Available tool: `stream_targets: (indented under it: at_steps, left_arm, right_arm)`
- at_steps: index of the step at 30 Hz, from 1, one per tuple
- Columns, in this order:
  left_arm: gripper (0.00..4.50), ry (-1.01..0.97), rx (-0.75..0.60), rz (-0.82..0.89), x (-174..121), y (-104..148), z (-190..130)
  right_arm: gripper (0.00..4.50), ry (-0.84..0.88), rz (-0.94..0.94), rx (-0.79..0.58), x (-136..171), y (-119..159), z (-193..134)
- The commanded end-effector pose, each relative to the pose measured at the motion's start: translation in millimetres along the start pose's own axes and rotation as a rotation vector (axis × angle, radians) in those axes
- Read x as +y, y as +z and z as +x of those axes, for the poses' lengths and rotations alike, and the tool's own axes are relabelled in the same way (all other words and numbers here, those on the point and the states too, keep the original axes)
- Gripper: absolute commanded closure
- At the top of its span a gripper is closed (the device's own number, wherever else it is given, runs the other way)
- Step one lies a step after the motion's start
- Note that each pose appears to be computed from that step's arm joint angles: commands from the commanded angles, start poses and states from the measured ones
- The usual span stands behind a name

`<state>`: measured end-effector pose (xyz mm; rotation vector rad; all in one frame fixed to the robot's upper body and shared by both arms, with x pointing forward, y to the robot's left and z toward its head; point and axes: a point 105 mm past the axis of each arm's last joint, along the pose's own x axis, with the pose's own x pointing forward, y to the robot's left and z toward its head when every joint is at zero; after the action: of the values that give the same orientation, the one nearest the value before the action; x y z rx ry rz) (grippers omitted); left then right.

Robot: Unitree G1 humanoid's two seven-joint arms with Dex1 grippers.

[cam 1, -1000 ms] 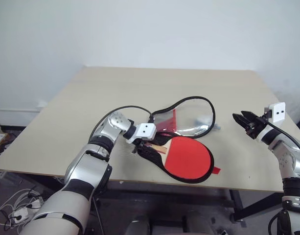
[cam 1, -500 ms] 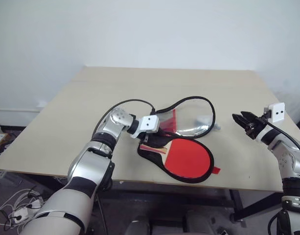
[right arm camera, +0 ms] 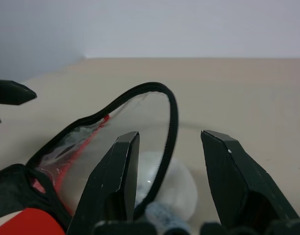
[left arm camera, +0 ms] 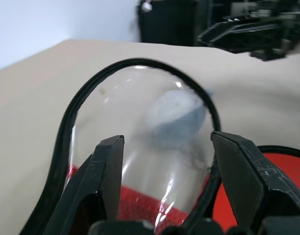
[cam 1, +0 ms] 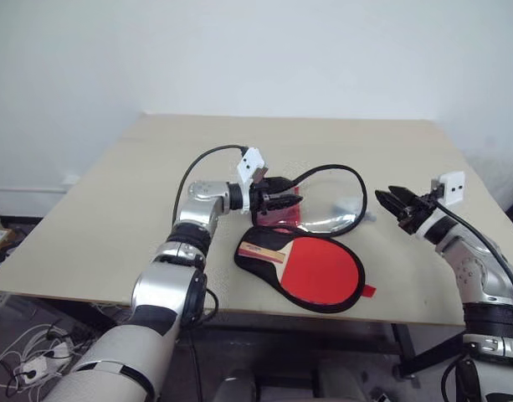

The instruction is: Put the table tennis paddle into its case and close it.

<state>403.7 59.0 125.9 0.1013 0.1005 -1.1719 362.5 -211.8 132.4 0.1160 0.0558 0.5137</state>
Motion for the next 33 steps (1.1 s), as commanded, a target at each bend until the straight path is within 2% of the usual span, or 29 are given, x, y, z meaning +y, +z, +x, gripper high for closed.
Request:
stream_targets:
  at_steps: [1, 2, 7, 17, 27, 30, 33]
  left_arm:
    - [1.46, 0.084, -0.063, 0.006, 4.9, 7.7, -9.0]
    - [1.46, 0.102, -0.072, -0.005, 5.4, 7.2, -11.5]
    - [1.46, 0.181, -0.116, -0.050, 7.2, 9.3, -22.1]
    - [1.46, 0.277, -0.154, -0.081, 5.3, 14.7, -39.5]
    - [1.46, 0.293, -0.156, -0.090, 2.3, 12.4, -42.1]
    - [1.46, 0.298, -0.157, -0.092, 2.5, 11.8, -42.1]
    - [1.46, 0.306, -0.160, -0.097, 3.6, 11.3, -42.0]
  right_arm:
    - [1.96, 0.040, -0.018, -0.048, 12.5, 18.8, 11.5]
    - [1.83, 0.042, -0.018, -0.046, 13.1, 18.4, 13.4]
    - [0.53, 0.035, -0.022, -0.036, 12.4, 17.1, 23.5]
    - [0.53, 0.003, 0.027, 0.040, 6.9, -0.8, 47.1]
    - [0.53, -0.007, 0.036, 0.045, 3.0, -2.7, 57.5]
    - [1.03, 0.009, 0.035, 0.035, 4.7, -0.7, 57.5]
    - [1.92, 0.020, 0.029, 0.024, 5.5, 1.1, 55.1]
